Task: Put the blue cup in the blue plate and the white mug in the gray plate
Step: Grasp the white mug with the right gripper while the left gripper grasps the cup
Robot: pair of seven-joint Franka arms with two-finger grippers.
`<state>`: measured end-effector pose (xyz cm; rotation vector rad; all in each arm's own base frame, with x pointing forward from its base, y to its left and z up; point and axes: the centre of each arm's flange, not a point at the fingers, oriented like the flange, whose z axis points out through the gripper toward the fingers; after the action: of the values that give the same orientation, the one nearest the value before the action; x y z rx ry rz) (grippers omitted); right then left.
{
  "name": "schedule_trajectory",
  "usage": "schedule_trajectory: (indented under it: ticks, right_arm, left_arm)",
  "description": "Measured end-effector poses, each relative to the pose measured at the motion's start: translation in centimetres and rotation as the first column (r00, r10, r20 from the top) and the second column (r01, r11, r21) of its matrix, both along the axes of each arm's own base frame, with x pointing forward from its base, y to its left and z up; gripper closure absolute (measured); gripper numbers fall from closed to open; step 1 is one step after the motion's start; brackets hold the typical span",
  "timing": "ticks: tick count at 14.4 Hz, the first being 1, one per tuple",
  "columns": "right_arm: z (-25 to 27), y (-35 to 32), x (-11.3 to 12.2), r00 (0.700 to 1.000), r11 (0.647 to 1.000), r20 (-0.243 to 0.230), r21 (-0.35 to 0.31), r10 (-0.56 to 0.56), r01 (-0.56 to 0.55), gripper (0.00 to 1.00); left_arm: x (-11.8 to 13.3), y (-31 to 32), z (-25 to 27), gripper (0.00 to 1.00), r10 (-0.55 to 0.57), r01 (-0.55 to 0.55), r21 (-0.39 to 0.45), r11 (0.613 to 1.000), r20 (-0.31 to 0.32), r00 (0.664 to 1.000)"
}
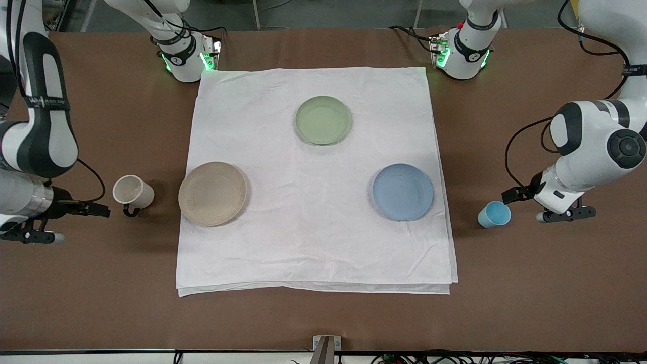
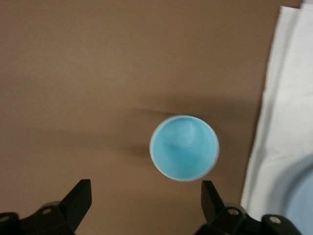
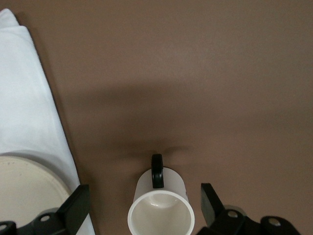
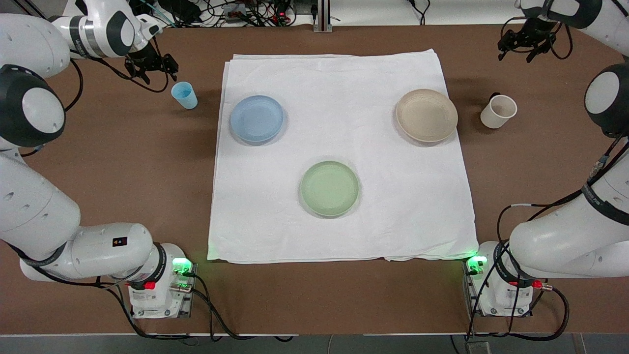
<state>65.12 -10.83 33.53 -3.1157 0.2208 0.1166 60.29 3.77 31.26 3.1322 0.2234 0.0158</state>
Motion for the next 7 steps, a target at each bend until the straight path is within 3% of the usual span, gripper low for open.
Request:
schedule_trajectory:
  ticks: [1,3,6,7]
  right_arm:
    - [-2.2,-0.1,-0.3,1.0,1.0,0.003,0.009,-0.019,0.019,0.0]
    - [-5.9,-0.2,-1.1,0.999,0.999,0.008,0.015,-0.039,0.039,0.0]
    - [-9.1,-0.1,-2.5,0.999,0.999,-0.014,0.014,-0.046,0.046,0.02]
    - [-9.5,-0.1,-2.9,0.999,0.999,-0.024,0.015,-0.047,0.047,0.08]
  left_arm:
    - [0.0,0.8,-1.3,0.03,0.013,-0.013,-0.002,1.0,0.01,1.0]
    - [-0.1,1.4,-3.8,0.16,0.023,-0.023,-0.007,1.0,0.009,1.0]
    - [0.0,0.9,-5.4,0.18,0.015,-0.016,-0.013,1.0,-0.001,1.0]
    - [0.0,0.7,-5.6,0.22,0.014,-0.014,-0.014,1.0,-0.004,1.0]
